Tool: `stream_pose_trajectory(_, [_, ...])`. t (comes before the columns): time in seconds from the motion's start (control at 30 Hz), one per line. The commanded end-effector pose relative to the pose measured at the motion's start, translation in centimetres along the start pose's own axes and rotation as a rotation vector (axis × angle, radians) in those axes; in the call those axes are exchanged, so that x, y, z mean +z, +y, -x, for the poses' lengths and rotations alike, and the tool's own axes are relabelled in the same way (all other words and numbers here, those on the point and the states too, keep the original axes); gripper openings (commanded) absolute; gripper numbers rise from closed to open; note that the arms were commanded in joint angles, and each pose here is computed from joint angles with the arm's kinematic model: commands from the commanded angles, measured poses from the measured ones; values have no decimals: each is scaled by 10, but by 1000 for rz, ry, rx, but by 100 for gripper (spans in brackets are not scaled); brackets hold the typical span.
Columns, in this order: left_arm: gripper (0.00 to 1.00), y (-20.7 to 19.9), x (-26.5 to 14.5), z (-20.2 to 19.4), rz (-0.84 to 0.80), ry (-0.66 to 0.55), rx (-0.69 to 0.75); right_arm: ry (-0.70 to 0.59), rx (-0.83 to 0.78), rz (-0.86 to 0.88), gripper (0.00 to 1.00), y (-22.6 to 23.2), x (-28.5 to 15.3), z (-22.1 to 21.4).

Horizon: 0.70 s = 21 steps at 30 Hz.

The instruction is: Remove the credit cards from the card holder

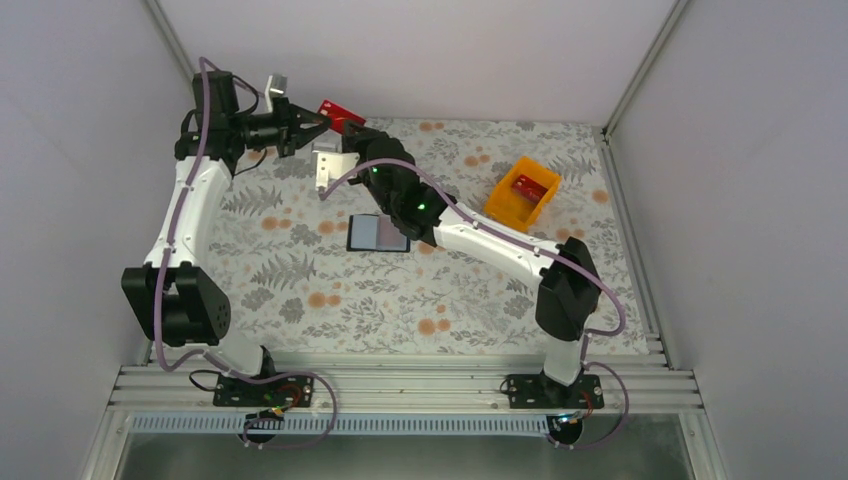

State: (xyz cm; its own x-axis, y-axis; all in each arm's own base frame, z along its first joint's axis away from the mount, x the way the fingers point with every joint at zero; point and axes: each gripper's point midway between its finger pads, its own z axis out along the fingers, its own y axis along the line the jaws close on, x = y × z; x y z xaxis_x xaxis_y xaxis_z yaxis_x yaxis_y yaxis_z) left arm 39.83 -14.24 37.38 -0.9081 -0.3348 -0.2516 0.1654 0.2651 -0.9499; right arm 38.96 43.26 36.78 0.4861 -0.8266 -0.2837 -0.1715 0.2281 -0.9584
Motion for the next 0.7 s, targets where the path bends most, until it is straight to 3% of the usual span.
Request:
stream_pose_trajectory(0.0, [2,-11,4,-12,-36,40,0,11,53,-146,19,-50,-6,3])
stream_pose_trajectory(0.1, [2,-12,8,-20,-45,62,0,18,79,-161,4,-59,-8,1])
stream_pose_trajectory(0.3, [4,-15,11,-23,-61,78,18,31,137,-134,4,-67,-11,-7])
stream_pose_trajectory(0.33, [17,-14,10,-23,-57,75,19,33,154,-113,4,-67,-12,-11])
stream_pose_trajectory(0.37, [38,-13,10,-22,-54,71,22,32,177,-90,4,-67,-13,-14])
stream_pose_trajectory(0.43, [93,-11,10,-19,-39,48,60,57,229,-40,4,-66,-15,-29])
stream_pose_trajectory(0.47, [99,-9,9,-16,-26,33,84,82,261,-15,4,-66,-17,-40])
stream_pose_trajectory(0.53, [100,-5,5,-5,-3,2,147,162,342,57,4,-58,-21,-76])
stream_pose_trajectory(0.67, [100,12,-15,28,79,-53,331,377,472,305,4,-1,-41,-175])
